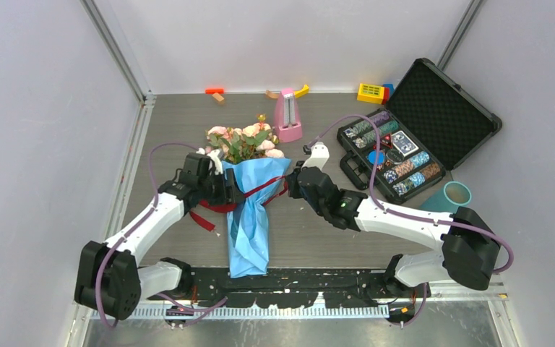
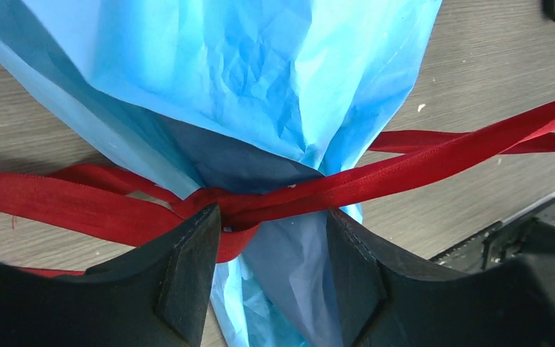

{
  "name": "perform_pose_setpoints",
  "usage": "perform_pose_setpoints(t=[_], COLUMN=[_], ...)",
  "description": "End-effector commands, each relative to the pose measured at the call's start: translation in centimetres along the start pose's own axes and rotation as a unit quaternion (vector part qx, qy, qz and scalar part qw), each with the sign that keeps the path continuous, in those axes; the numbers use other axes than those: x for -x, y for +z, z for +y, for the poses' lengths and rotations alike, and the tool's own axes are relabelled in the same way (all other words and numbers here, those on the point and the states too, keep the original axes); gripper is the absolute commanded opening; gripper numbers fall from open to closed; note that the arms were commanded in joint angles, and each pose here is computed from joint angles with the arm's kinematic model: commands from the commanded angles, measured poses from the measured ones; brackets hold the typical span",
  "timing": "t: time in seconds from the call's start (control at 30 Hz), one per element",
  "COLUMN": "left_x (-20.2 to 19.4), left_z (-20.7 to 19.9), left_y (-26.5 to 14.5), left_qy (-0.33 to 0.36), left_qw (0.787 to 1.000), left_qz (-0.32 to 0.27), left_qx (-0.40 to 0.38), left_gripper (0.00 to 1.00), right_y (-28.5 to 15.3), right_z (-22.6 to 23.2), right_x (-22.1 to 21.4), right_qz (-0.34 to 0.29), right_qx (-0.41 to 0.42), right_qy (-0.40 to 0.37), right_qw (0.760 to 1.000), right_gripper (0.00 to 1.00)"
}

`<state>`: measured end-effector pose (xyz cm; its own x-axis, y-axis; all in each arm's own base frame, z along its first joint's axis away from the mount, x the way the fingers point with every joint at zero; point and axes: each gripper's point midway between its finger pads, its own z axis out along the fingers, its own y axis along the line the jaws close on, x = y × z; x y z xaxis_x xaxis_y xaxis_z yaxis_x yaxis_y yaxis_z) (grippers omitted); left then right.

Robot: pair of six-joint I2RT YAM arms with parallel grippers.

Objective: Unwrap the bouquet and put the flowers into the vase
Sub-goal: Untie the ribbon from the wrapping paper.

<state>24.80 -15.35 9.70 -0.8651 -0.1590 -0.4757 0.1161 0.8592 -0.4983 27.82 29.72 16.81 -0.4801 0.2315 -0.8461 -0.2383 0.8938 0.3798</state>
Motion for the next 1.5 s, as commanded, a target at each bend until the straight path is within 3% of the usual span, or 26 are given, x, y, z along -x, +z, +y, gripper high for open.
perform_pose_setpoints(t=[0.0, 0.2, 0.4, 0.83, 1.17, 1.3, 1.47], left_x=[3.0, 3.9, 3.7, 3.4, 3.5, 3.3, 3.8], left_z=[-0.6, -1.1, -0.8, -3.0, -4.5, -6.4, -9.0], left_y=[0.3, 0.5, 1.2, 1.3, -0.7, -0.7, -0.3], left_qy=[0.052, 0.089, 0.111, 0.141, 0.133, 0.127, 0.110], left_qw=[0.997, 0.991, 0.989, 0.985, 0.983, 0.984, 0.981], left_qz=[-0.063, -0.098, -0.093, -0.103, -0.119, -0.095, -0.083], left_qx=[0.016, 0.026, 0.037, -0.007, -0.037, -0.078, -0.137], left_gripper=[0.57, 0.56, 0.50, 0.00, 0.00, 0.00, 0.00], right_y=[-0.5, -0.4, 0.0, 0.2, -0.1, -0.1, -0.3], right_z=[0.1, -0.2, -0.6, -2.3, -6.6, -8.5, -9.7], right_x=[2.0, 1.9, 1.7, 1.3, 0.0, -0.9, -2.0], right_qz=[-0.029, -0.024, -0.020, -0.021, -0.021, -0.014, -0.002], right_qx=[0.001, -0.001, -0.007, -0.037, -0.126, -0.164, -0.183], right_qy=[0.032, 0.032, 0.034, 0.032, 0.034, 0.046, 0.056], right_qw=[0.999, 0.999, 0.999, 0.999, 0.991, 0.985, 0.981], right_gripper=[0.00, 0.00, 0.00, 0.00, 0.00, 0.01, 0.08])
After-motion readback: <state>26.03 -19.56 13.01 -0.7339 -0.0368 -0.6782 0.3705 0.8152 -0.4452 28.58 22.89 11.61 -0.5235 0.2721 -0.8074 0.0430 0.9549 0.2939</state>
